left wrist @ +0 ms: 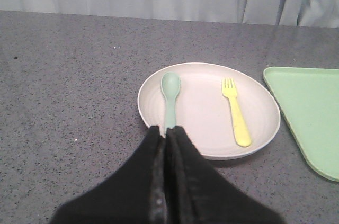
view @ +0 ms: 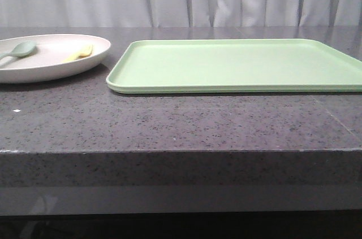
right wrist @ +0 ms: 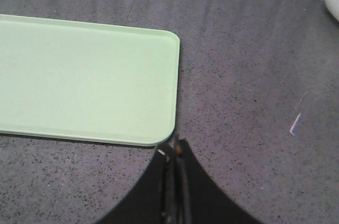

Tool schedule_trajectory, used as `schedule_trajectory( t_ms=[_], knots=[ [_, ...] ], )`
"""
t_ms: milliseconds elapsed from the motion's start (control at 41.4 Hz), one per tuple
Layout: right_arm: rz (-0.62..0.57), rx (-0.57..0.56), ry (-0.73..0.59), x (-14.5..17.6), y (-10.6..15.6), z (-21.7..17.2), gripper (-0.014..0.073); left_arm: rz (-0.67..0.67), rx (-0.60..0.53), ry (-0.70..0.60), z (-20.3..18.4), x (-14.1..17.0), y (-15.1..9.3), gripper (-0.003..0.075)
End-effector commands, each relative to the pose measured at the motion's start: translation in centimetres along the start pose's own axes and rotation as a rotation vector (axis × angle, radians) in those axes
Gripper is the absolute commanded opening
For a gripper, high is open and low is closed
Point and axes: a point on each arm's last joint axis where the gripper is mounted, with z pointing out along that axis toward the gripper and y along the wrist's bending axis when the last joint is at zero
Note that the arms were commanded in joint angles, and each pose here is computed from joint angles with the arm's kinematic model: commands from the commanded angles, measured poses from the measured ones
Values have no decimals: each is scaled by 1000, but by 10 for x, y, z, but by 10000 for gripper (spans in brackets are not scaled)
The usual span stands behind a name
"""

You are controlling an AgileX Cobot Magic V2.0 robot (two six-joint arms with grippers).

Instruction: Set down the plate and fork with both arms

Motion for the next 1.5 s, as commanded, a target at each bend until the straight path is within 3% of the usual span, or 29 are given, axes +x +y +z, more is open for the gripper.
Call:
schedule_trajectory(
  t_ms=[0,241,314,386,483,531,603,1231,1472],
  knots=[
    [-12,2,-104,-17,0,-2,-88,-8,3,-95,-2,-16,-1,-20],
    [-12,2,-101,-17,0,-2,-83,-9,1,-90,-2,-16,0,-18],
    [-12,2,-100,-17,0,-2,-25,-42,2,-97,-2,-17,0,22],
    [-13,3,-101,-17,0,-2,125,-46,2,-103,-2,-17,0,146],
    [-13,3,-103,-17,0,-2,325,-46,2,-103,-2,-17,0,416],
    [-13,3,-103,-17,0,-2,381,-46,2,-105,-2,-18,0,514],
    [-13,3,-103,-17,0,-2,420,-46,2,-107,-2,-18,0,578],
    [-13,3,-103,-17,0,-2,415,-64,14,-103,0,-18,-1,470],
    [-13,3,-103,-17,0,-2,415,-49,9,44,19,-27,-1,519]
  ],
)
